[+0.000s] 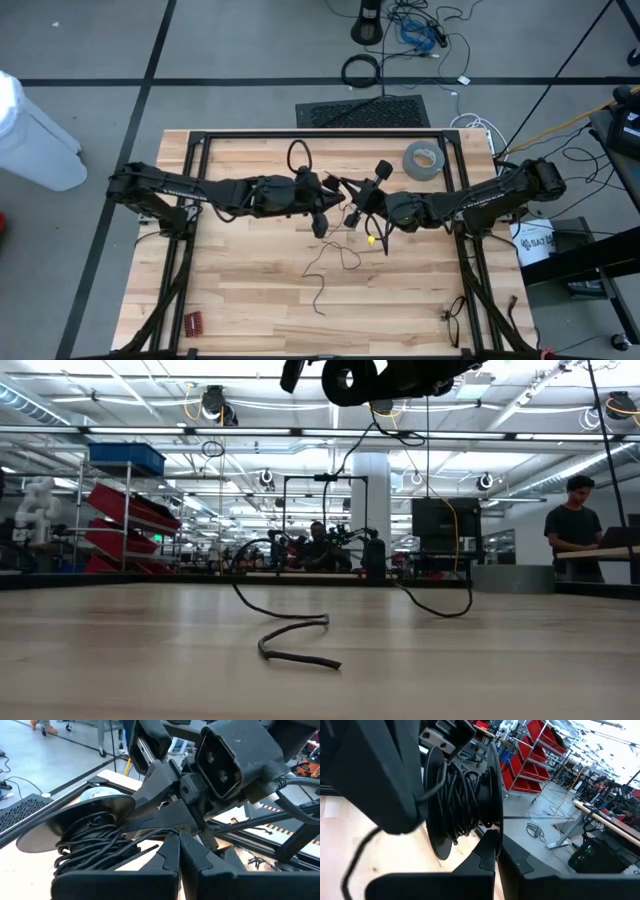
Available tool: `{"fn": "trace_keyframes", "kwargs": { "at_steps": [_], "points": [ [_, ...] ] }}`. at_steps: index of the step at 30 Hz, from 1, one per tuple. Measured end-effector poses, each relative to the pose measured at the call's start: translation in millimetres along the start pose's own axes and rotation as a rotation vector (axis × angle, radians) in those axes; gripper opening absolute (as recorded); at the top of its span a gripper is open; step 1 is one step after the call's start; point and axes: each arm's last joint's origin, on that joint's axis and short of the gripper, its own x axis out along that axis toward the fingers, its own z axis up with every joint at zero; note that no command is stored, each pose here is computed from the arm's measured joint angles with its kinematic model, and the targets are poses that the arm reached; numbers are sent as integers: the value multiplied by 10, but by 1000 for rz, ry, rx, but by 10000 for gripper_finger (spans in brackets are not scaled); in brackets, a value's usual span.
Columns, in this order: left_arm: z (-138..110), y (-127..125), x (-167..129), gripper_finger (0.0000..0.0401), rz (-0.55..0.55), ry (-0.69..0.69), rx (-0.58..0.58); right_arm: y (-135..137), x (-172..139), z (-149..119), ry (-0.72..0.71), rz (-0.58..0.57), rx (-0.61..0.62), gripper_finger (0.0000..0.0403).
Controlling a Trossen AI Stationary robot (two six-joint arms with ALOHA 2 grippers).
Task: Coil cords
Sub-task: Coil the black wire onto the spool
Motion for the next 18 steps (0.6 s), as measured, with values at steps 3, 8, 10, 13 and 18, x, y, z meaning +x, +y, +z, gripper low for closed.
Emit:
{"fn": "trace_keyframes", "kwargs": {
  "at_steps": [3, 8, 10, 13, 18],
  "points": [
    [-2, -3, 3, 14, -2, 0, 1, 1, -1, 0, -1, 2, 2, 0],
    [-6, -47, -7, 67, -29, -3, -2, 1, -1, 3, -5, 17, 14, 0],
    [-15, -75, -15, 88, -37, -1, -5, -10, -9, 15, -11, 29, 34, 0],
    [-36, -131, -34, 108, -52, 4, -1, -36, -27, 39, -19, 27, 49, 0],
    [-66, -224, -66, 115, -76, 8, 5, -83, -63, 86, -40, 45, 95, 0]
  ]
}}
